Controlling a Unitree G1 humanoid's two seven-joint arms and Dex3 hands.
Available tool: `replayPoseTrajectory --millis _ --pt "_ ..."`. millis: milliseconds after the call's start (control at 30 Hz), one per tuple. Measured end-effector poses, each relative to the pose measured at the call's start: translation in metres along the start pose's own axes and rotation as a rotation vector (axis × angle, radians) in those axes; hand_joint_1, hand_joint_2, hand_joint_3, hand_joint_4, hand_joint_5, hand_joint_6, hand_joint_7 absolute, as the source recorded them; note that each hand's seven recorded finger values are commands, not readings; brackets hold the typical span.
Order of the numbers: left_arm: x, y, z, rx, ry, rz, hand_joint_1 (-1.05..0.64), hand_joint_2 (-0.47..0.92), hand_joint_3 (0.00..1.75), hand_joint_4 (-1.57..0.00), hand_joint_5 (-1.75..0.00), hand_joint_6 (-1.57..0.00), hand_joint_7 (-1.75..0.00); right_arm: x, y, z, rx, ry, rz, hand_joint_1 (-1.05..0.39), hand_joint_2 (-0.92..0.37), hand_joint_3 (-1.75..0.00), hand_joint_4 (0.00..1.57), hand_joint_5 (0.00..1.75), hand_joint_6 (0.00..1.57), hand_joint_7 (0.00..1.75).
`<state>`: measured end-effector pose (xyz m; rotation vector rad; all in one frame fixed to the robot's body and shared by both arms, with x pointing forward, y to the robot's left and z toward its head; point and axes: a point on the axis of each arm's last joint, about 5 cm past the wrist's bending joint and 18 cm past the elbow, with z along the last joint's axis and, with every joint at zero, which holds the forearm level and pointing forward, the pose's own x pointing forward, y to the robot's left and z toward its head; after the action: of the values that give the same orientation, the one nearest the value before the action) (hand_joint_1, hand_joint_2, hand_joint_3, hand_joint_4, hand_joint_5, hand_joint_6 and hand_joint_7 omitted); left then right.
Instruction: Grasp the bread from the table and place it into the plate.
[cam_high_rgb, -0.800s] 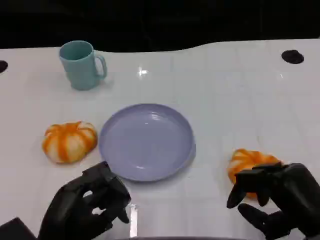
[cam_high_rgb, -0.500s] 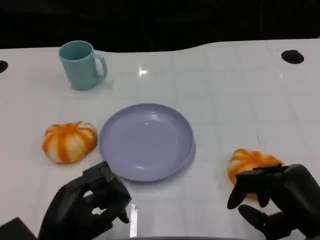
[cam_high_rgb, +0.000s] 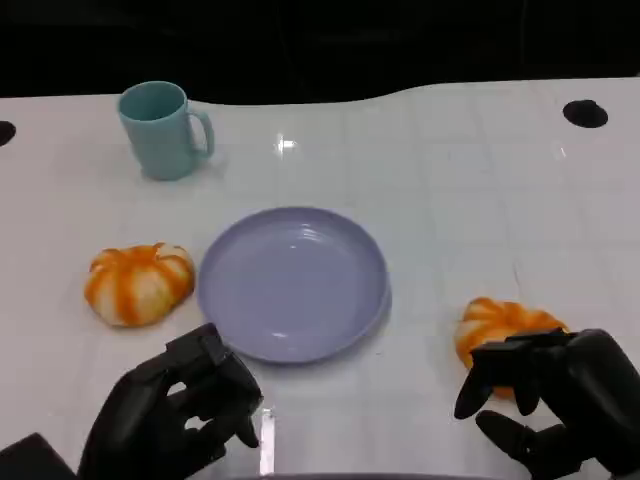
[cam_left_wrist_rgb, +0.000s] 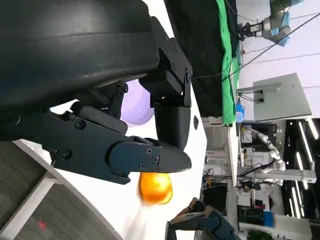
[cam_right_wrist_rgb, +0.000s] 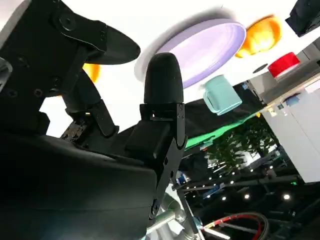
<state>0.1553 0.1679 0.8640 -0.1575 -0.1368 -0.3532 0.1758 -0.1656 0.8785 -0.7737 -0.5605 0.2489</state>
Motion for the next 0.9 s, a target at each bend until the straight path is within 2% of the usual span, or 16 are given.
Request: replayPoseTrajectory --millis 133,300,433,533,667,733,900 --pt "0.0 0.0 0.0 0.0 0.0 0.002 -0.53 0.92 0.31 -0.66 -1.75 -0.59 -1.53 0.0 0.0001 0.0 0.0 0.0 0.0 -0.02 -0.14 -1.21 1.04 1.5 0.96 1.01" --pt "0.0 0.001 0.0 0.001 0.002 0.006 -0.53 0.92 0.3 -0.65 -1.75 -0.59 -1.53 0.001 0.0001 0.001 -0.003 0.016 -0.007 -0.05 -0.17 -1.18 0.96 1.34 1.0 0.74" --pt "-0.001 0.002 -0.001 -0.001 0.003 0.012 -0.52 0.92 0.31 -0.66 -1.75 -0.59 -1.53 0.004 -0.0049 0.006 -0.033 0.036 -0.006 -0.12 -0.23 -1.1 0.8 1.3 0.93 0.52" --pt "-0.001 0.003 -0.001 -0.004 0.005 0.015 -0.52 0.92 0.3 -0.66 -1.75 -0.59 -1.53 0.007 -0.0132 0.011 -0.104 0.055 0.024 -0.24 -0.46 -0.69 0.66 0.97 0.81 0.32" --pt "-0.001 0.003 -0.001 -0.004 0.005 0.015 -0.53 0.92 0.3 -0.66 -1.75 -0.59 -1.54 0.009 -0.0261 0.018 -0.205 0.096 0.093 -0.32 -0.73 -0.19 0.35 0.58 0.63 0.09" --pt "-0.001 0.004 -0.001 -0.002 0.006 0.015 -0.53 0.92 0.3 -0.66 -1.75 -0.59 -1.54 0.009 -0.0311 0.024 -0.234 0.12 0.126 -0.34 -0.76 -0.11 0.28 0.52 0.57 0.04" --pt "-0.001 0.005 -0.001 0.003 0.007 0.007 -0.52 0.92 0.31 -0.66 -1.75 -0.59 -1.54 0.012 -0.0442 0.039 -0.323 0.167 0.215 -0.51 -0.81 -0.03 0.12 0.47 0.36 0.0"
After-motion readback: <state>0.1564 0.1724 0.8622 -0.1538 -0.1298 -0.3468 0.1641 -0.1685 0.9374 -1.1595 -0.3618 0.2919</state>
